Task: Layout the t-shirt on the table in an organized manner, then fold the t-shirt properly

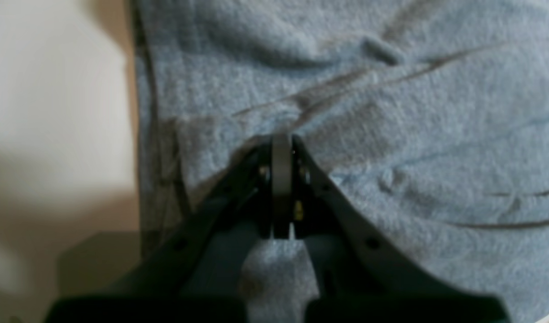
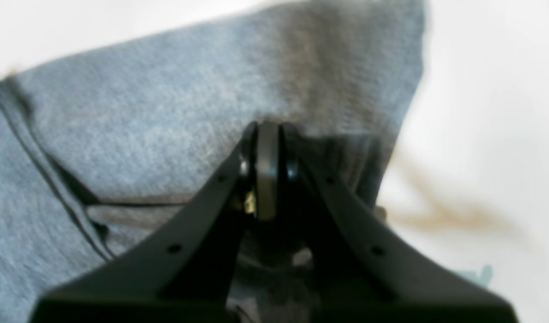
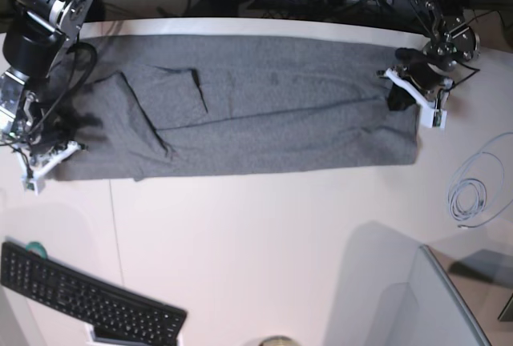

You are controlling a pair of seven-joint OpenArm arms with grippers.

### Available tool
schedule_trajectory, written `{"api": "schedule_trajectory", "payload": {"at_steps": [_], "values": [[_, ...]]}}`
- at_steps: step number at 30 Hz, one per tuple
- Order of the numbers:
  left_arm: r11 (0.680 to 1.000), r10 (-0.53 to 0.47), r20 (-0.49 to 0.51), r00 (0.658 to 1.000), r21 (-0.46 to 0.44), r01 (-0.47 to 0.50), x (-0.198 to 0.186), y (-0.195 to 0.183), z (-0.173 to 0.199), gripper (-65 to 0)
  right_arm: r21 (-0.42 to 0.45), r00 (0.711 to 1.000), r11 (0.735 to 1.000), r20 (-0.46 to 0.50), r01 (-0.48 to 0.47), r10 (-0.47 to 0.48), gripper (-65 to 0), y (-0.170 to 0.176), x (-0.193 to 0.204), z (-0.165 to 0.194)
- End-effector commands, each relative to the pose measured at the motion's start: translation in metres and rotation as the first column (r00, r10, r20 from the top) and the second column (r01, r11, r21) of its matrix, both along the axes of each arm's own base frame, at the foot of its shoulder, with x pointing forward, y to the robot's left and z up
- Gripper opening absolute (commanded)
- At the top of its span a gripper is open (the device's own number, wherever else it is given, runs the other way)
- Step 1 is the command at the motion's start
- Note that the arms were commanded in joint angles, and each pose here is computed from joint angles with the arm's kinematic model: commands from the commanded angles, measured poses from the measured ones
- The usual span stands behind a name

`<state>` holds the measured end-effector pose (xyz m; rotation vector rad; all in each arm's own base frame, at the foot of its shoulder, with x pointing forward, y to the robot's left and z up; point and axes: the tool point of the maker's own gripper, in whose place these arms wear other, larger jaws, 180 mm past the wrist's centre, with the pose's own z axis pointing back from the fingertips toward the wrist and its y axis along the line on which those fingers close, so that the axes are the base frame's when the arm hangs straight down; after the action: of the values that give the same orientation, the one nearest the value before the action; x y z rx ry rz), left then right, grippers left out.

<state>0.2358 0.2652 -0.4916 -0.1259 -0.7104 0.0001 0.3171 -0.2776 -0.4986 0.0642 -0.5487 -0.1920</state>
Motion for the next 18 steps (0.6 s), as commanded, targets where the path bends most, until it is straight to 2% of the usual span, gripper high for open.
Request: {"api": "schedule_trajectory", "payload": {"at_steps": [1,5,7,9,14,18], "values": [[0.999,-0.016,-0.096,0.995,0.046,0.02,-0.008,0.003,-0.013,-65.0,-0.03,1.0,0.999,0.014,0.026,-0.026,-63.5,-0.013,0.003,0.006],[0.998,-0.031,-0.072,0.997,0.049,0.035,0.027,0.0,-0.008,-65.0,-0.022,0.999,0.998,0.021,0.051,-0.05,-63.6,-0.01,0.002,0.003],[0.998,-0.039,-0.064,0.997,0.053,0.043,0.041,-0.002,-0.005,-65.0,-0.042,0.992,0.991,0.024,0.123,-0.122,-63.6,-0.023,-0.006,0.004],[0.997,-0.049,-0.06,0.997,0.062,0.052,0.05,-0.004,-0.002,-65.0,-0.074,0.988,0.986,0.043,0.151,-0.148,-63.6,-0.034,-0.008,0.011],[0.995,-0.047,-0.015,0.999,0.09,0.049,0.064,0.002,0.013,-65.0,-0.122,0.982,0.981,0.133,0.149,-0.132,-63.0,-0.032,-0.003,0.039],[0.992,-0.043,0.018,0.999,0.122,0.041,0.07,0.009,0.027,-65.0,-0.131,0.972,0.989,0.231,0.072,-0.04,-62.7,-0.013,0.015,0.071]]}}
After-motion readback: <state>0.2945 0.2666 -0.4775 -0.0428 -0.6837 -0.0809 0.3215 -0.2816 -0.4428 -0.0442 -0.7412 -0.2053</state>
